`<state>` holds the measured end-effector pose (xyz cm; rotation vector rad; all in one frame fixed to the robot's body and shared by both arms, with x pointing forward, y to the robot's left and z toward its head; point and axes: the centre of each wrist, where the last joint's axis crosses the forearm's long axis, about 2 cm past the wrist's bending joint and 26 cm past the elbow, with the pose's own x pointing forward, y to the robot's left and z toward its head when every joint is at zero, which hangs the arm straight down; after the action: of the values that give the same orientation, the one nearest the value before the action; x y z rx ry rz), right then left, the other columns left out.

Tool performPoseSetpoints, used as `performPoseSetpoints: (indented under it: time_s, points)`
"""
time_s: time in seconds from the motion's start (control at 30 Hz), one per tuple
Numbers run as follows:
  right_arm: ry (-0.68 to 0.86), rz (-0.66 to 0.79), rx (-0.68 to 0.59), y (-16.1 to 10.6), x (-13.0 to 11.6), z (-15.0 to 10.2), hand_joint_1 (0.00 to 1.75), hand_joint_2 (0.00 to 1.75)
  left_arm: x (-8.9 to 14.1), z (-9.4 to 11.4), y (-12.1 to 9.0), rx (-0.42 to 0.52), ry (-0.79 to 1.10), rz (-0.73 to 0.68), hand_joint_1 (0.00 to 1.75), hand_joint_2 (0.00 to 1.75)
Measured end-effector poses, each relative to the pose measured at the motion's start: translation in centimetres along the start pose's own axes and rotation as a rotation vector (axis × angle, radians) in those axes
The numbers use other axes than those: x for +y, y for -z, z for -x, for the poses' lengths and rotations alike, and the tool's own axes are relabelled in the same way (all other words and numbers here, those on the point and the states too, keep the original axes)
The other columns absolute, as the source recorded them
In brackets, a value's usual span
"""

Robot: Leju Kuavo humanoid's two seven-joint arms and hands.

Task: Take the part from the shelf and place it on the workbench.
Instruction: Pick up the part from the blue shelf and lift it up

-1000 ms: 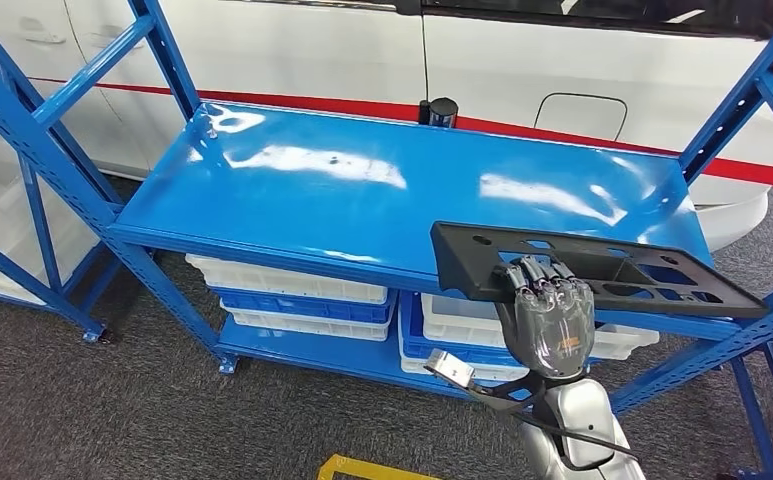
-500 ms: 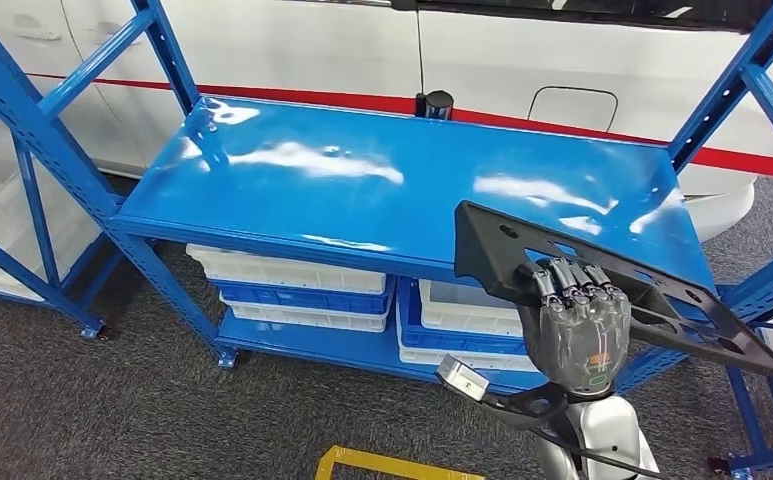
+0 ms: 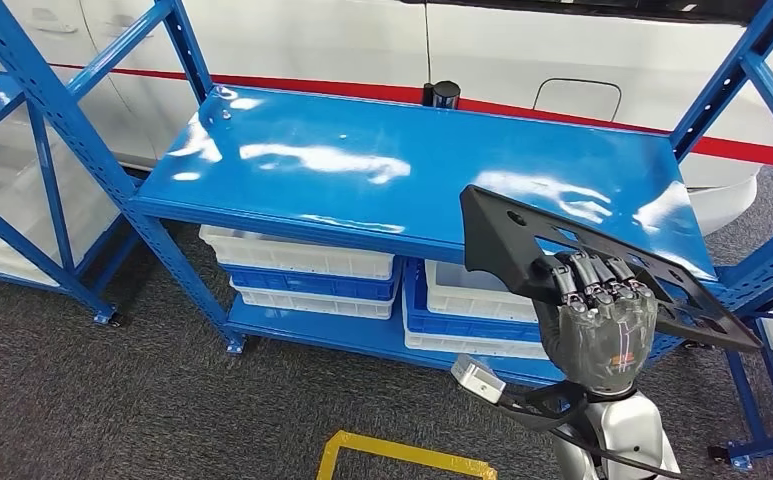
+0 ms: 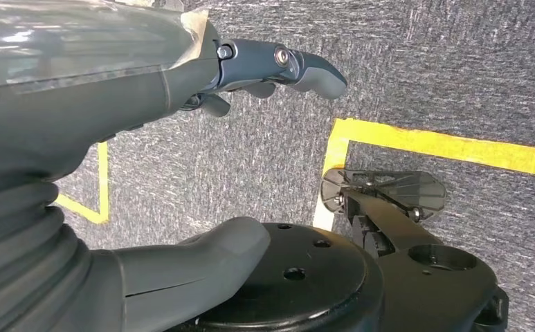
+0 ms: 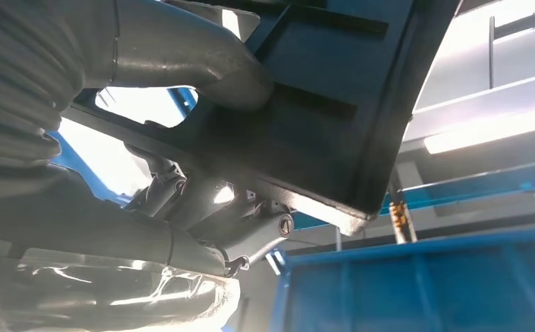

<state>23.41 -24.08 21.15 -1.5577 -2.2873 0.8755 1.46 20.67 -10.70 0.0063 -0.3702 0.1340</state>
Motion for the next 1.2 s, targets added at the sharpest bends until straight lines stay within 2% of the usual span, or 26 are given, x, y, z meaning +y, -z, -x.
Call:
performPoseSetpoints:
  time_s: [0.53, 1.2]
  points:
    - [0.003, 0.022, -0.004, 0.5, -0.2, 0.6, 1.75, 1.75, 0.2, -0.1, 0.0, -0.005, 0.001, -0.003, 0.00, 1.75]
    - [-0.025, -0.005, -0.002, -0.6, -0.6, 0.7, 1.75, 1.75, 0.3, 0.0, 0.1, -0.012, 0.007, -0.004, 0.00, 1.75]
